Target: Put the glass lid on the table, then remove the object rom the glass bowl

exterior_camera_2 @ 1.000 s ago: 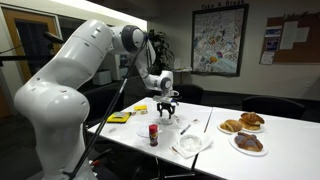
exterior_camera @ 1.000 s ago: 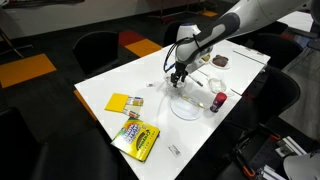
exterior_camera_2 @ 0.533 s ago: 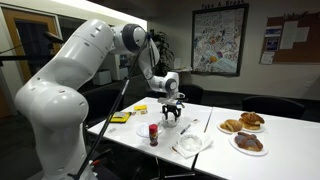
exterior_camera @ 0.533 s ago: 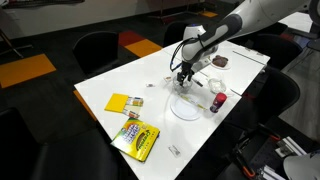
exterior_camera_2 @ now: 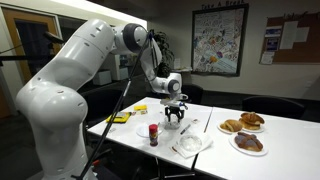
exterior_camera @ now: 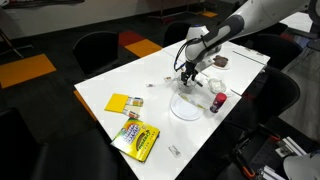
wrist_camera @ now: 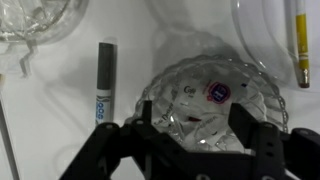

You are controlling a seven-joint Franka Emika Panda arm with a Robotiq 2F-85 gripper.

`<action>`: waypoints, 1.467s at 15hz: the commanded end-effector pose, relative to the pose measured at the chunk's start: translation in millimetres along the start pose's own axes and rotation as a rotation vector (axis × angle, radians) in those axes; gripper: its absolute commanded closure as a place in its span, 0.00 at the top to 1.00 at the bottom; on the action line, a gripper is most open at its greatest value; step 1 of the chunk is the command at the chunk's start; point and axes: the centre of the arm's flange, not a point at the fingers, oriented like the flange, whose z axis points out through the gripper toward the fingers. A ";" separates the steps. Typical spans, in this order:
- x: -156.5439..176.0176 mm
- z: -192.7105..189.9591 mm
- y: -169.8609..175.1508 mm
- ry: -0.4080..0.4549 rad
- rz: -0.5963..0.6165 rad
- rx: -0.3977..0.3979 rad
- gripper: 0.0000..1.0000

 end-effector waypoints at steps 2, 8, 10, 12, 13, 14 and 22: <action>-8.4 0.2 11.2 -0.011 -0.027 -0.011 0.54; -9.1 -0.2 30.5 -0.010 -0.041 -0.016 0.15; -9.1 -3.1 38.3 -0.006 -0.047 -0.020 0.02; -8.7 -7.7 45.3 0.003 -0.051 -0.023 0.00; -8.4 -10.7 49.0 0.010 -0.051 -0.023 0.00; -8.4 -14.5 51.7 0.019 -0.051 -0.023 0.00; 13.9 -33.1 -72.1 0.117 -0.098 -0.006 0.00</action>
